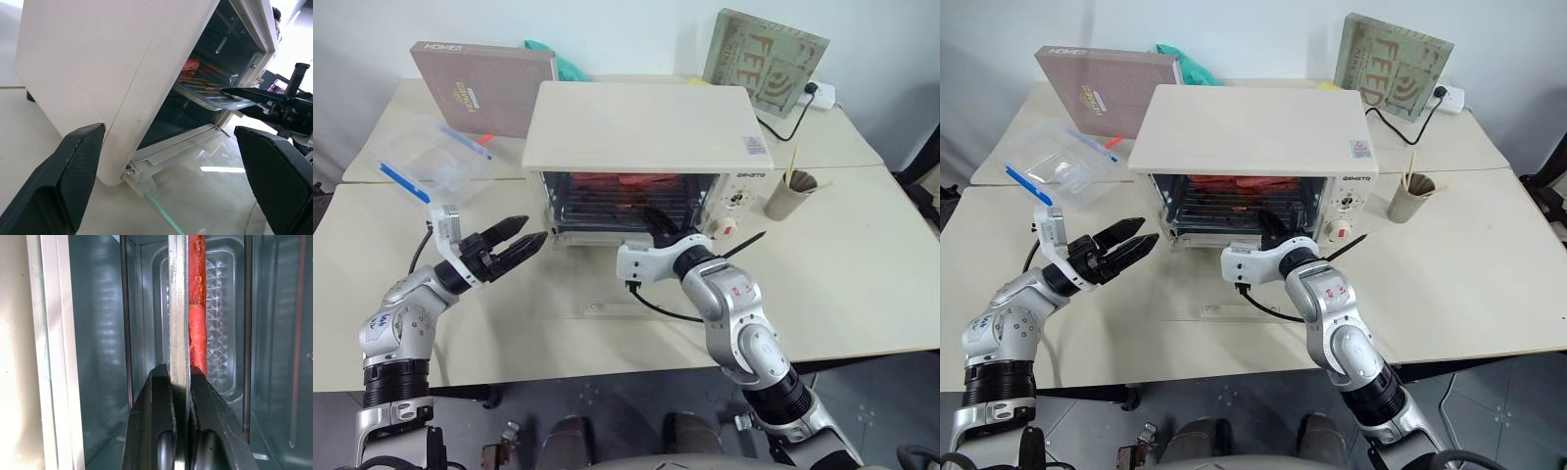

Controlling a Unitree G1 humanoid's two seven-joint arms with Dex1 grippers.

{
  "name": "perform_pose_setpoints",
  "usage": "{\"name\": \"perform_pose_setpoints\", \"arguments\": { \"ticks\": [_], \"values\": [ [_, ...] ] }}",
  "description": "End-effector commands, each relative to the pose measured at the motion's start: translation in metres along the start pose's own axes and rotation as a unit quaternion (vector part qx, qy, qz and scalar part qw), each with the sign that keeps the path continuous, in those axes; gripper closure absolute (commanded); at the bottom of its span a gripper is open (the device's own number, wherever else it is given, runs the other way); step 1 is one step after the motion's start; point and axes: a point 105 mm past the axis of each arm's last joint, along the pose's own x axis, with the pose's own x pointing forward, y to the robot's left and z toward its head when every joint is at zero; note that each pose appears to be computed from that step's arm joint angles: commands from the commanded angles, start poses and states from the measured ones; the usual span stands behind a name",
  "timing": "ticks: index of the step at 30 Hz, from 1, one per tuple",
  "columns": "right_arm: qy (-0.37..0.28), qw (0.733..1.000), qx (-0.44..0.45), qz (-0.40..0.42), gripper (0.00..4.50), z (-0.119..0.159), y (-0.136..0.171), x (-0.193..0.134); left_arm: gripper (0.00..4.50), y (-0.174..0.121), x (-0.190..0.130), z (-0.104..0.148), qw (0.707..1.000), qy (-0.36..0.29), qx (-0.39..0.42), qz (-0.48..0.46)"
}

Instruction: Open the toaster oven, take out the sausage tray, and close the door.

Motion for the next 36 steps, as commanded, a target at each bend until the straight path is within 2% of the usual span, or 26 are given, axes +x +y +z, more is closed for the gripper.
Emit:
{"name": "perform_pose_setpoints", "arguments": {
  "ticks": [1,20,36],
  "values": [
    [-0.013,1.0,-0.001,0.0,4.48,0.006,-0.005,-0.008,0.0,-0.004,-0.004,0.01,1.0,-0.004,0.015,-0.006],
    [-0.015,1.0,0.009,0.002,4.48,0.015,-0.006,-0.027,0.0,-0.003,-0.002,0.011,1.0,0.01,-0.005,-0.016],
    [-0.014,0.999,-0.03,-0.022,4.48,0.012,-0.007,-0.018,0.0,0.002,0.009,0.018,0.999,0.021,-0.012,-0.031]
  ]
}}
